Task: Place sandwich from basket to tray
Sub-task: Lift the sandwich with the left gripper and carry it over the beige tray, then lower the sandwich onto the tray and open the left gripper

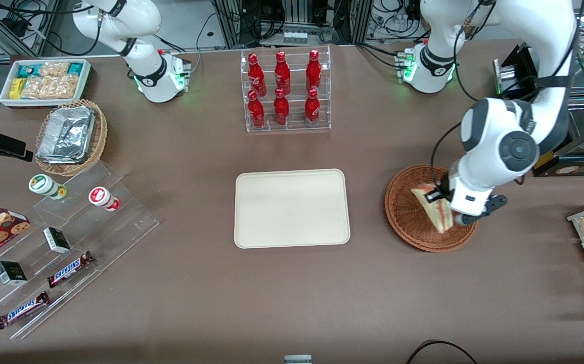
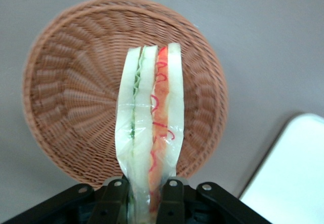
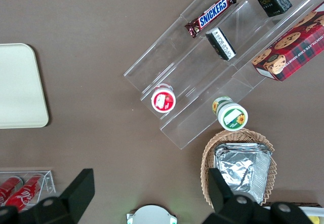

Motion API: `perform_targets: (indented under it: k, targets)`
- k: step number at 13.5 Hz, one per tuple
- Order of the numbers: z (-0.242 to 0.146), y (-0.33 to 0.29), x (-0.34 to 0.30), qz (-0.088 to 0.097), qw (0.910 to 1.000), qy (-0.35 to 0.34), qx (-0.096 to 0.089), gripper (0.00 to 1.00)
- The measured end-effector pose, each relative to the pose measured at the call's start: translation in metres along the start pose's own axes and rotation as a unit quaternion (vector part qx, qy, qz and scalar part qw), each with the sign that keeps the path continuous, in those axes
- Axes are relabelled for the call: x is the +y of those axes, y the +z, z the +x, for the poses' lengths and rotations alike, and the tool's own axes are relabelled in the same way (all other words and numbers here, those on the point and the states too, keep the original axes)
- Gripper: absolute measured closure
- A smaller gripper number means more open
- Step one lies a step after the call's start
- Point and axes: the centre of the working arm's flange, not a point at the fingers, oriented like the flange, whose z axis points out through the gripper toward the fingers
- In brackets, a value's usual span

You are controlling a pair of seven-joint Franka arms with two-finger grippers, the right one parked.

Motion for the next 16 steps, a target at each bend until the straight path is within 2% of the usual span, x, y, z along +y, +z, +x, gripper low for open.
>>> perform_targets:
  k: [5,7,16]
  targets:
    - [-0.05,0.029,0.107,0.011,0.9925,0.122,-0.005,0.82]
    - [-0.076,0.046,0.15,0.013,0.989,0.147,-0.01,0.82]
    - [-0.151,0.105,0.287,0.008,0.991,0.134,-0.005,0.82]
